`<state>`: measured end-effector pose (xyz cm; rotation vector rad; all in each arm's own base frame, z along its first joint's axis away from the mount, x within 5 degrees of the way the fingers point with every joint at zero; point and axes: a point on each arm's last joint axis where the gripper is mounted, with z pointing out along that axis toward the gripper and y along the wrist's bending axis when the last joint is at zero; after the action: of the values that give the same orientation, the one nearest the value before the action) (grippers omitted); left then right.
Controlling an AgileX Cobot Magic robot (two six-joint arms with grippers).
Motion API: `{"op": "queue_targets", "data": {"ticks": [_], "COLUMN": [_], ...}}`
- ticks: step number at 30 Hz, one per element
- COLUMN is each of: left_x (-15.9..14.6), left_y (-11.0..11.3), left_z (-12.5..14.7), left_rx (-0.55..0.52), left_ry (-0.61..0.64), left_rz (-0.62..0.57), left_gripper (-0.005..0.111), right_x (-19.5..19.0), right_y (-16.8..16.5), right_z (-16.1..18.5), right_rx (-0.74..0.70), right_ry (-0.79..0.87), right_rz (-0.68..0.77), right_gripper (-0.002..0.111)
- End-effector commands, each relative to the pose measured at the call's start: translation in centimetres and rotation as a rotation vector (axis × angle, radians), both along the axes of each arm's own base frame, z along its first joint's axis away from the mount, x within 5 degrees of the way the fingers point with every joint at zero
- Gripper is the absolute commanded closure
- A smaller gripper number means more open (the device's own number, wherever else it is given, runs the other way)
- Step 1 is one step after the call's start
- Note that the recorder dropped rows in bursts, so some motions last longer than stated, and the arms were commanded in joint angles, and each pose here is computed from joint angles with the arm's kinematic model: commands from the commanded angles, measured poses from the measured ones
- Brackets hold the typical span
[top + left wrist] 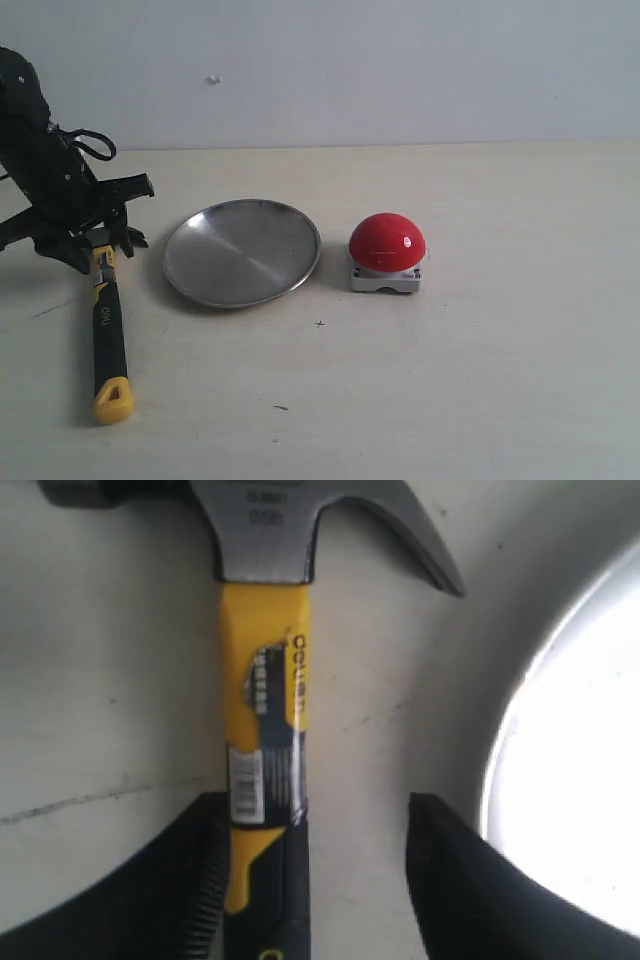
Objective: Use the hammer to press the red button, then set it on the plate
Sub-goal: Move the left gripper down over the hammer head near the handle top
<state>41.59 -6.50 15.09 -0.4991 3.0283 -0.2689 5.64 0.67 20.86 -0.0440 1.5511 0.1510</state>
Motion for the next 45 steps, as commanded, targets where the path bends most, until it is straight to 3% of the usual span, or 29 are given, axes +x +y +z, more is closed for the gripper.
{"op": "queue_targets", "data": {"ticks": [1, 5, 20, 34, 45], "left_x": [0.4, 0.6, 1.3, 2.0, 2.3], "left_y": [-0.1, 0.5, 0.6, 0.8, 0.9], "left_z": [-0.6, -0.4, -0.2, -3.3, -3.7], "left_rx": [0.025, 0.091, 0.097, 0.122, 0.130], "left_ry": [-0.022, -0.025, -0.100, -0.087, -0.099], "left_rz": [0.015, 0.036, 0.039, 0.043, 0.038], "left_gripper": [0.054, 0.054, 0.054, 0.054, 0.054], "right_x": [0.0, 0.0, 0.0, 0.0, 0.0], "right_y": [0.0, 0.0, 0.0, 0.0, 0.0], "right_z": [0.0, 0.0, -0.1, -0.1, -0.1], "right_rx": [-0.004, -0.004, -0.004, -0.004, -0.004], "right_ry": [-0.013, -0.013, -0.009, -0.009, -0.009], "right_rz": [-0.006, -0.006, -0.005, -0.005, -0.005], "right_gripper": [0.108, 0.108, 0.108, 0.108, 0.108]}}
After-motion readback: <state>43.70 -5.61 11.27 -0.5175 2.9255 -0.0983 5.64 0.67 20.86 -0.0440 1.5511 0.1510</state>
